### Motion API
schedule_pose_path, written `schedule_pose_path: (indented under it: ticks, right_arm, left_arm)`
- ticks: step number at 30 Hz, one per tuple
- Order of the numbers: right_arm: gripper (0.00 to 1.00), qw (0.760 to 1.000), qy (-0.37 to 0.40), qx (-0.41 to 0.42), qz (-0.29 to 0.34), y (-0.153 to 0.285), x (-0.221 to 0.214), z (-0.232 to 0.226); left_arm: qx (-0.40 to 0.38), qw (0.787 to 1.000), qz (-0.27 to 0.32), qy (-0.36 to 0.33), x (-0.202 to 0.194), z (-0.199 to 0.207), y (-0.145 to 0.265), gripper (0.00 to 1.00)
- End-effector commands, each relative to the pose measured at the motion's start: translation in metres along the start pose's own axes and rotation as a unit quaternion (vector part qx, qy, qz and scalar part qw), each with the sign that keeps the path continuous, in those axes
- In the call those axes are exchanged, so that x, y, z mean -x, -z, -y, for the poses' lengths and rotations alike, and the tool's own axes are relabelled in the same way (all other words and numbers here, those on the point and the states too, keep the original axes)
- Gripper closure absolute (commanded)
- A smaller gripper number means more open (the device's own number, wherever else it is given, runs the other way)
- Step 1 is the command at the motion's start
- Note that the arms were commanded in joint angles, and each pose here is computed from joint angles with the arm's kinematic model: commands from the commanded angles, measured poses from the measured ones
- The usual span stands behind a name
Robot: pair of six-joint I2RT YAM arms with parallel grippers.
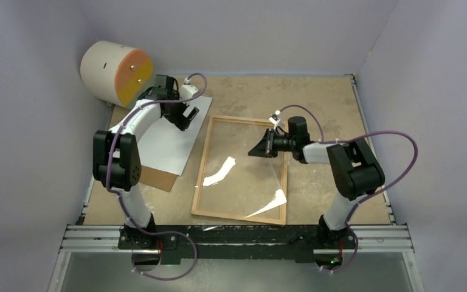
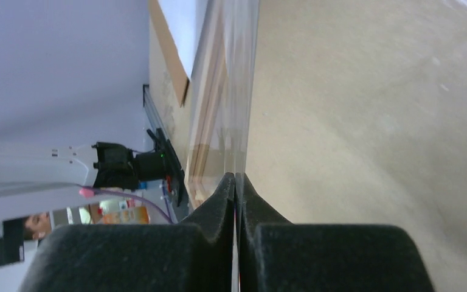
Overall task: Put the photo into the frame
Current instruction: Place the photo frame item in the photo frame.
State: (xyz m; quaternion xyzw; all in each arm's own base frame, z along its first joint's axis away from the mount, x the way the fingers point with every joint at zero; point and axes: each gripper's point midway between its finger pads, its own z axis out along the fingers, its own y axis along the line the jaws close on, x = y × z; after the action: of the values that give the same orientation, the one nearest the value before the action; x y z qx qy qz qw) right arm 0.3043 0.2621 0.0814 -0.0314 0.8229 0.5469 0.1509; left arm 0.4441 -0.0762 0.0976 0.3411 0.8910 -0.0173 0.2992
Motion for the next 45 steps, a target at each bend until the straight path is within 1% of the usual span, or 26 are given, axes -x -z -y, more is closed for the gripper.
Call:
schedule_pose_path:
  ticks: [1,4,9,17,20,26,30,38,45]
  right_arm:
    - [1.00,0.995,-0.008,-0.018,0.095,0.015,0.019,0.002]
    - [1.00,0.992,-0.022,-0.028,0.123,0.021,0.020,0.009]
    - [1.00,0.984,-0.052,-0.036,0.164,0.034,0.024,0.025]
    - [1.00,0.981,-0.073,-0.046,0.173,0.041,0.024,0.039]
    - [1.00,0.981,-0.081,-0.044,0.169,0.043,0.023,0.043]
    - [1.00,0.982,-0.090,-0.049,0.159,0.045,0.019,0.052]
    - [1.00,0.983,-0.095,-0.046,0.150,0.045,0.017,0.054]
    - [1.00,0.985,-0.110,-0.043,0.124,0.045,0.000,0.056]
    - [1.00,0.986,-0.111,-0.040,0.119,0.048,-0.003,0.051]
  left_arm:
    - [-0.025,1.000,0.016,0.004,0.006,0.004,0.017,0.00]
    - [-0.055,0.998,0.021,0.011,0.005,0.018,0.011,0.00]
    - [-0.085,0.996,0.012,0.018,0.002,0.031,-0.002,0.00]
    - [-0.121,0.992,0.005,0.020,0.005,0.051,-0.020,0.00]
    - [-0.133,0.991,-0.003,0.019,0.006,0.061,-0.029,0.00]
    - [-0.153,0.988,-0.001,0.023,0.015,0.074,-0.037,0.00]
    - [-0.150,0.988,-0.004,0.019,0.018,0.076,-0.040,0.00]
    - [-0.142,0.990,-0.005,0.012,0.021,0.074,-0.042,0.00]
    - [-0.139,0.990,-0.006,0.009,0.022,0.074,-0.045,0.00]
